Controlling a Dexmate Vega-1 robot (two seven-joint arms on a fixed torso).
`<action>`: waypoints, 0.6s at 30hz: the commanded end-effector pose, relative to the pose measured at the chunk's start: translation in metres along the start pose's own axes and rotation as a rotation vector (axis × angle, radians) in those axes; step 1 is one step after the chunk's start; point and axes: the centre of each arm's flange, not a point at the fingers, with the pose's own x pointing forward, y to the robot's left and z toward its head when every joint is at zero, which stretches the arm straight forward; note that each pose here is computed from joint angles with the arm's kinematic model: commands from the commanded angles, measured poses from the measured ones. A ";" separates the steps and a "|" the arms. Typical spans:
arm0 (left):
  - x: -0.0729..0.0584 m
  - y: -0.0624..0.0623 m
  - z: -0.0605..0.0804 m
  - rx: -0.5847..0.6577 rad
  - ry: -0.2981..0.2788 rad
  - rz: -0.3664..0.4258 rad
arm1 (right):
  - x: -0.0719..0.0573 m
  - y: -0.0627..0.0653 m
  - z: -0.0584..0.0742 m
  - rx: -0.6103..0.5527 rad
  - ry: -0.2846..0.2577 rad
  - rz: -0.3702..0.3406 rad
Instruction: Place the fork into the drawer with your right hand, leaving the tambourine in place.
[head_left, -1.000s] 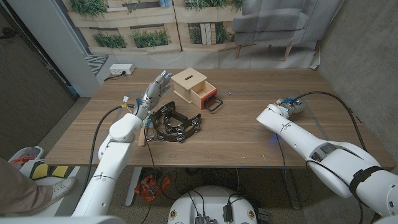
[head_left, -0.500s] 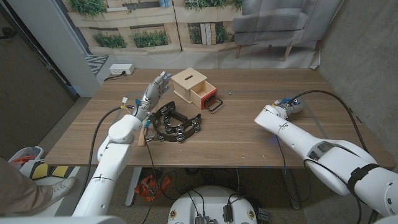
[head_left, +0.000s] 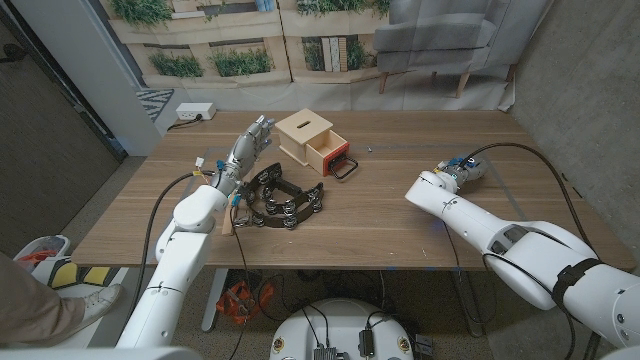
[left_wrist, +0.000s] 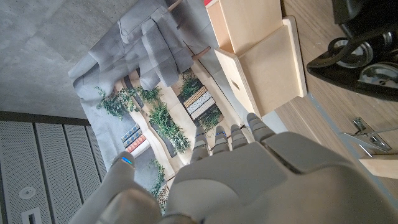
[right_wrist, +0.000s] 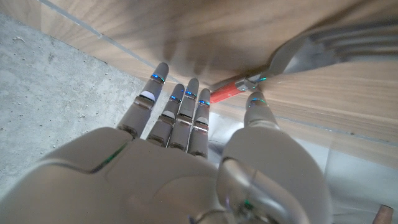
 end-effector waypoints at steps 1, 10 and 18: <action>-0.002 -0.001 -0.002 -0.004 0.001 0.007 | -0.001 0.000 0.000 0.003 0.014 -0.030; -0.002 -0.002 -0.003 -0.006 0.002 0.005 | -0.003 0.003 0.000 -0.007 0.015 -0.033; -0.003 -0.002 -0.004 -0.006 0.002 0.011 | -0.002 0.003 -0.001 0.004 0.019 -0.039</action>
